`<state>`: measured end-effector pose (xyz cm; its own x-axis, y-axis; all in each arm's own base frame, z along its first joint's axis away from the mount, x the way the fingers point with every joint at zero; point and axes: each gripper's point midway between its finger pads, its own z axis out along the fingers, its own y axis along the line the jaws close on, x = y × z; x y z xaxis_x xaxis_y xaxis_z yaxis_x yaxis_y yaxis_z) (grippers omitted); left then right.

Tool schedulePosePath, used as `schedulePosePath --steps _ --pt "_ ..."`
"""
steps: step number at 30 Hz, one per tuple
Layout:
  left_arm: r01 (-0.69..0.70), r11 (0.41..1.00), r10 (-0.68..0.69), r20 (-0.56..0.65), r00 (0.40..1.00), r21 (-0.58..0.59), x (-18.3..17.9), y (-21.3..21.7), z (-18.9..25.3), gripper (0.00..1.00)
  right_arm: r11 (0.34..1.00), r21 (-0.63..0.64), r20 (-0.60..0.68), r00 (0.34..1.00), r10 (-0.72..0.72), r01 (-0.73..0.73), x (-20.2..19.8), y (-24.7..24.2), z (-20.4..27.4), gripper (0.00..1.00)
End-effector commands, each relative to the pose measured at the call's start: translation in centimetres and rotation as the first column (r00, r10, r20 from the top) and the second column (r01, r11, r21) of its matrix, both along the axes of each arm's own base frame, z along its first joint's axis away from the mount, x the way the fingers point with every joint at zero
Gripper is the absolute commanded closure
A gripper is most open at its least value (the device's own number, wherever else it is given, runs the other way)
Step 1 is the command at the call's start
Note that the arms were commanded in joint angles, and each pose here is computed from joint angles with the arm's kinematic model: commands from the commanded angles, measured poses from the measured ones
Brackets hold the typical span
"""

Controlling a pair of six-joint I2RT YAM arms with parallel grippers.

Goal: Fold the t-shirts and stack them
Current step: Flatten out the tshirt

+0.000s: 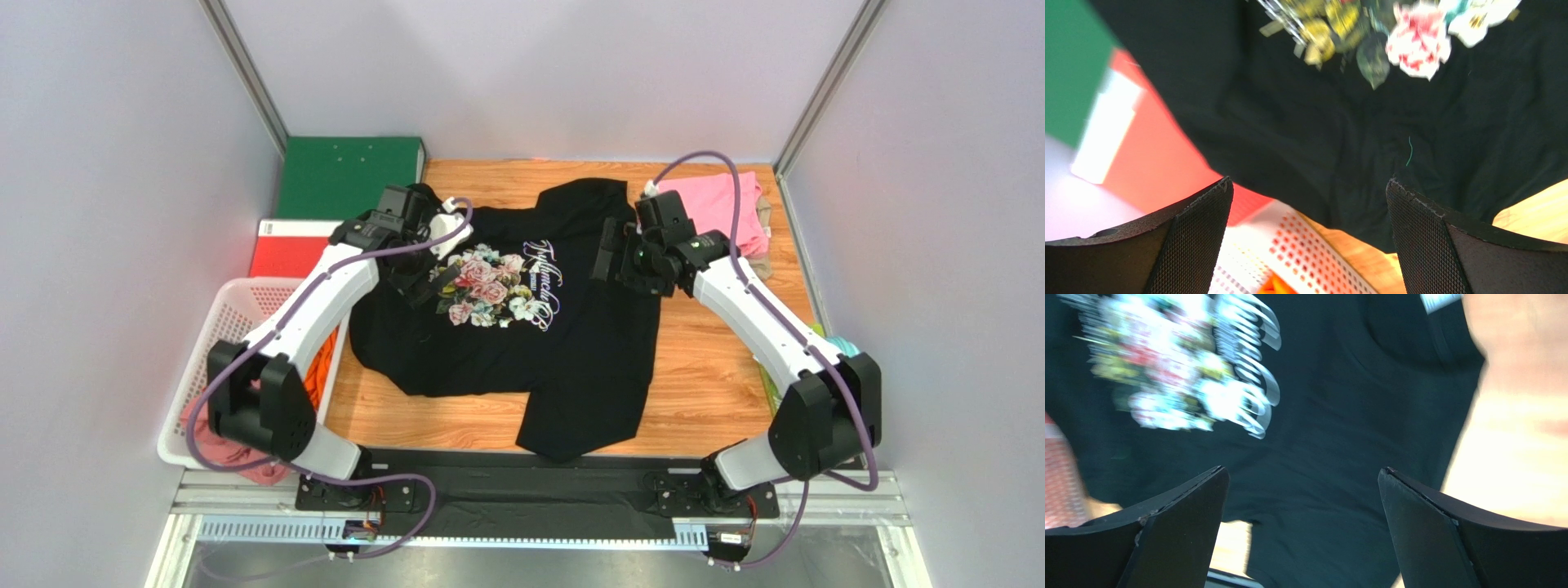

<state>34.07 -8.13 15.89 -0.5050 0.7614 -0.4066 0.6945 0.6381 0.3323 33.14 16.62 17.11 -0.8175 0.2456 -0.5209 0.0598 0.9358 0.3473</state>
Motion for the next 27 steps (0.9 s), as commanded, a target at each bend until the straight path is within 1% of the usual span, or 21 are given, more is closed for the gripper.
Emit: schedulePosePath --steps 1,4,7,14,18,22,27 --pt "-0.024 0.999 0.025 -0.036 0.999 0.036 0.3 0.4 -1.4 0.0 0.999 0.003 -0.107 0.993 -0.05 0.051 -1.7 -0.6 -3.4 0.0" --pt "-0.044 0.997 0.047 -0.048 0.998 0.058 0.9 0.6 -2.1 0.0 0.998 -0.02 -0.157 0.986 -0.055 0.052 -2.4 -0.9 -5.4 0.0" --pt "-0.075 0.995 0.079 -0.067 0.995 0.062 1.4 0.5 -2.7 0.0 0.999 0.0 -0.222 0.974 -0.04 0.041 -3.4 -0.4 -7.5 0.0" --pt "-0.136 0.991 0.136 -0.113 0.984 0.003 2.3 -0.7 -3.7 0.0 0.998 0.06 -0.274 0.962 -0.005 0.022 -4.3 0.7 -10.1 0.0" --pt "-0.168 0.986 0.166 -0.17 0.971 0.003 2.6 -1.1 -5.2 0.0 0.998 0.064 -0.311 0.951 0.003 0.018 -5.1 0.8 -11.6 0.0" --pt "-0.191 0.982 0.186 -0.182 0.965 -0.01 2.9 -1.1 -5.4 0.0 0.999 0.051 -0.322 0.947 -0.002 0.02 -5.6 0.4 -12.4 0.0" --pt "-0.214 0.977 0.206 -0.185 0.961 -0.021 2.9 -0.4 -5.2 0.0 0.998 0.068 -0.358 0.934 0.009 0.016 -6.3 0.7 -14.0 0.0"
